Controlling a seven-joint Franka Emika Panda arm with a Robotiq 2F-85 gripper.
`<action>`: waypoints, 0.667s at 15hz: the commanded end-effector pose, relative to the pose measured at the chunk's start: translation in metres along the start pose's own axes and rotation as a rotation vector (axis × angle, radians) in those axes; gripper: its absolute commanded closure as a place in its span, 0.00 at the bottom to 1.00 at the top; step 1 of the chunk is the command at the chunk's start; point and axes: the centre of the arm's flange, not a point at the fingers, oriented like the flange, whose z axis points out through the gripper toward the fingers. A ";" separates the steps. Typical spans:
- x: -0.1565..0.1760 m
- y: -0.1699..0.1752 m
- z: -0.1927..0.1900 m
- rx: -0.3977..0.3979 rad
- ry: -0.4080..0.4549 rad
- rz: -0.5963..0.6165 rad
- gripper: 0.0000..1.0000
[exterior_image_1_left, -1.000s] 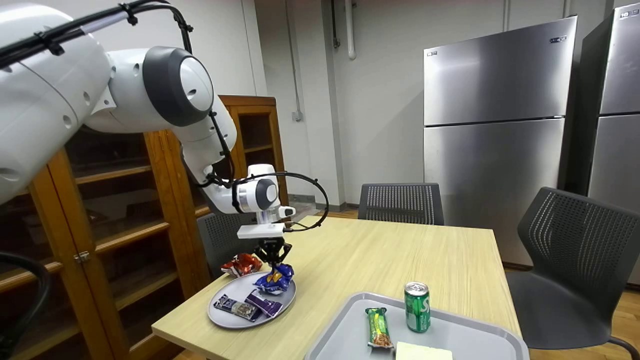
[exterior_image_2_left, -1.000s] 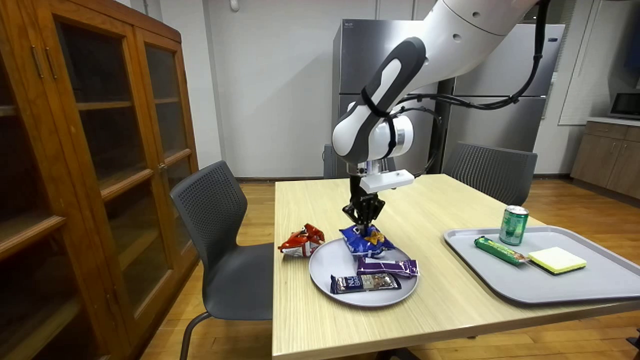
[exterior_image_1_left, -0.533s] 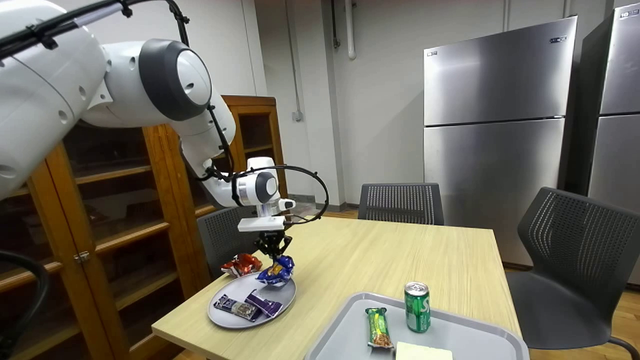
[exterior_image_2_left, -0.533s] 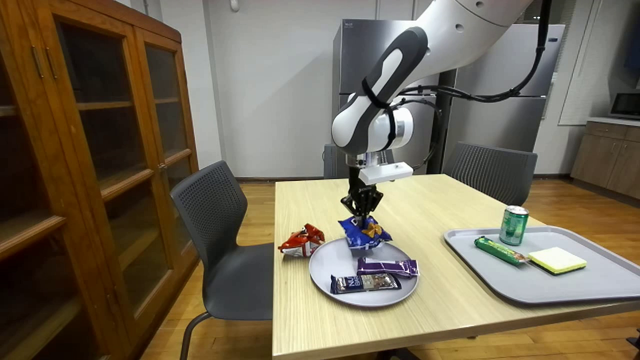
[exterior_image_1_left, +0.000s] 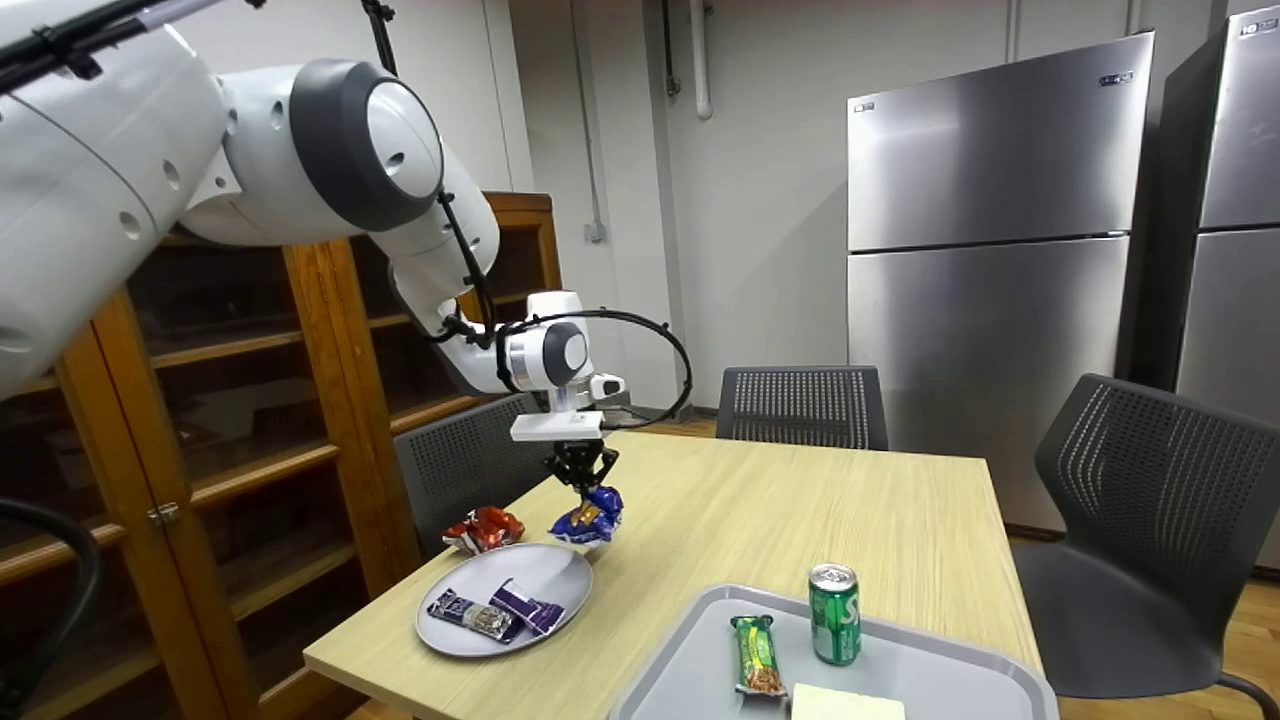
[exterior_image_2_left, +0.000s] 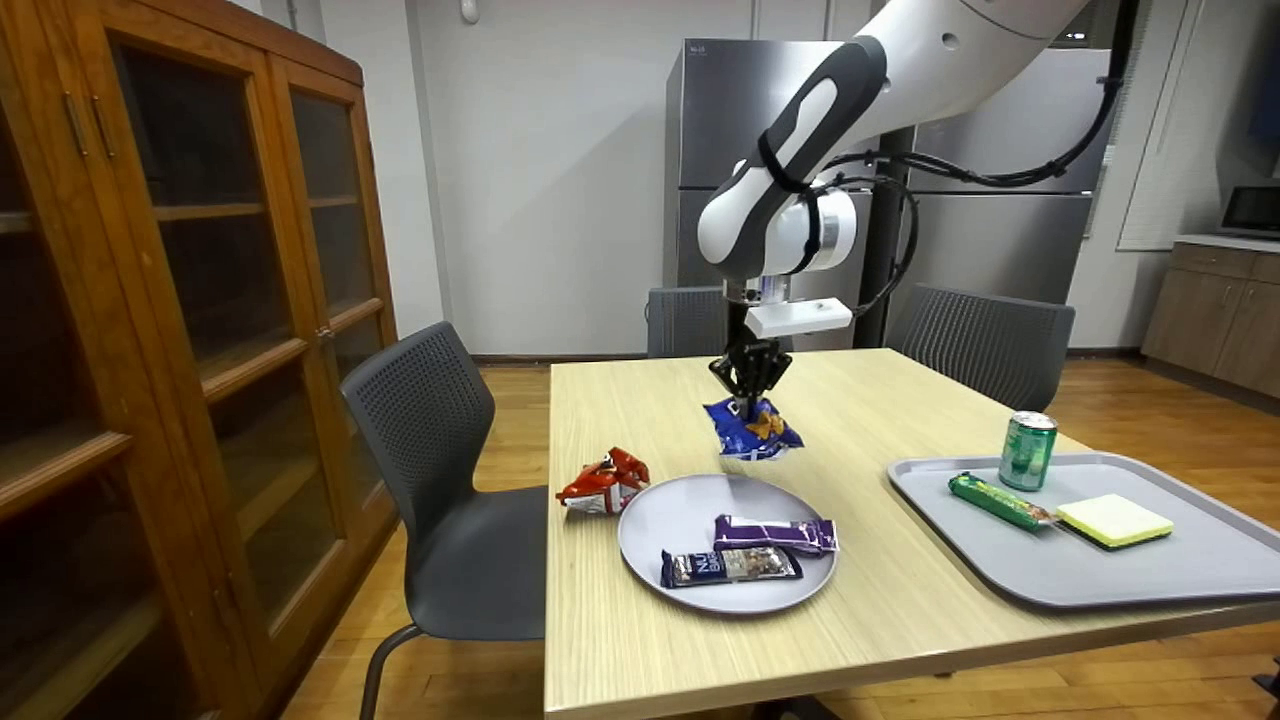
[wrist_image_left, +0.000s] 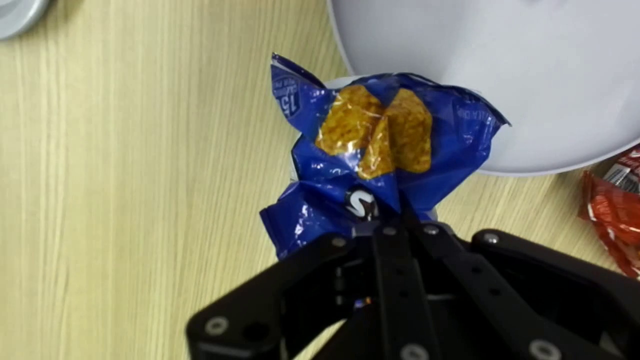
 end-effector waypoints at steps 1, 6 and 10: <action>0.011 0.026 -0.004 0.000 0.019 0.047 1.00; 0.018 0.052 0.002 -0.015 0.020 0.074 1.00; 0.023 0.067 0.015 -0.018 0.016 0.095 1.00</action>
